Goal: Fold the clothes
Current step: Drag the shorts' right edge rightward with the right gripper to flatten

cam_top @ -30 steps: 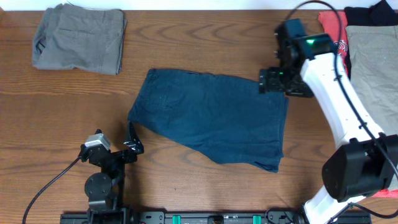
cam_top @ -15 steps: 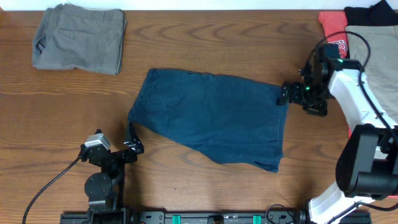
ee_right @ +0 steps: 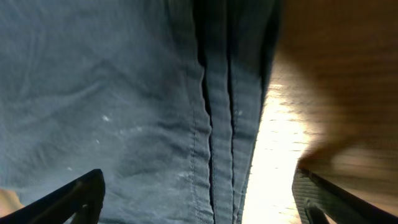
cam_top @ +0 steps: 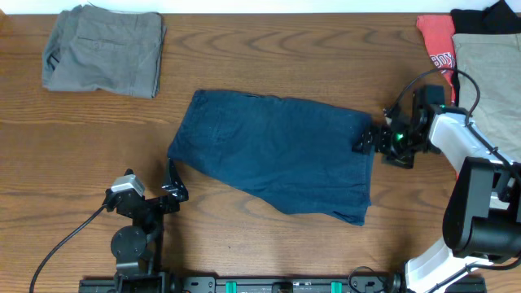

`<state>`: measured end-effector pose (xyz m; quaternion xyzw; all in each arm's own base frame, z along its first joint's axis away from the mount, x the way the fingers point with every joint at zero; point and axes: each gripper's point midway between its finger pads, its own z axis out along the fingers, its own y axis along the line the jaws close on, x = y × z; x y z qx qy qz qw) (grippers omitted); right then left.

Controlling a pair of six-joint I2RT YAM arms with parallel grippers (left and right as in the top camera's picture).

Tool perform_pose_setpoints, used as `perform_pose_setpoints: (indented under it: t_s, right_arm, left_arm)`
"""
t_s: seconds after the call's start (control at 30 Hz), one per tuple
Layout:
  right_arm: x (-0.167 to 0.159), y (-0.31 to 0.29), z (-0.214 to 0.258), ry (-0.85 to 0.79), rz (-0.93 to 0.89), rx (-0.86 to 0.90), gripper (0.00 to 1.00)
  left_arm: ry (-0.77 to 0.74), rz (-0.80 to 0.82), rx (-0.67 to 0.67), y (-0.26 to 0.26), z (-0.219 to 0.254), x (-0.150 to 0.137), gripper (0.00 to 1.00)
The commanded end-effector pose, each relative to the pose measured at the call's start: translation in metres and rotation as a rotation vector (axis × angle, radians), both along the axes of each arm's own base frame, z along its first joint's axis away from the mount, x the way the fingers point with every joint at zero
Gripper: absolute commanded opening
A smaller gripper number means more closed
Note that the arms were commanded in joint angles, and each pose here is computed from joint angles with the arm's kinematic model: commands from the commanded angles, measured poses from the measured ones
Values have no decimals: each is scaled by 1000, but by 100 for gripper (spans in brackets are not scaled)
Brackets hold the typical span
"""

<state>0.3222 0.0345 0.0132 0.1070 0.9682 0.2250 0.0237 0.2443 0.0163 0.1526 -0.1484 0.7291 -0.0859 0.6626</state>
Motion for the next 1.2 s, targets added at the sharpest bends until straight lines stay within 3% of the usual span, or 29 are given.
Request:
perform_pose_setpoints:
  t_s: [0.0, 0.2, 0.37, 0.47, 0.6, 0.93, 1.17]
  right_arm:
    - [-4, 10, 0, -15, 3, 63, 89]
    - [-13, 19, -12, -13, 2, 88, 73]
    - [-19, 22, -22, -6, -16, 86, 68]
    - [-17, 21, -23, -8, -30, 78, 44]
    - [-13, 12, -26, -10, -63, 32, 2]
    - [33, -32, 6, -102, -156, -46, 1]
    - [77, -50, 53, -245, -83, -135, 1]
  left_arm:
    - [48, 22, 7, 4, -16, -1, 98]
    - [48, 22, 7, 4, -16, -1, 98]
    - [48, 22, 7, 4, -16, -1, 98]
    - [48, 22, 7, 4, -16, -1, 98]
    - [48, 22, 7, 4, -16, -1, 98]
    - [48, 22, 7, 4, -16, -1, 98]
    - [48, 22, 7, 4, -16, -1, 98]
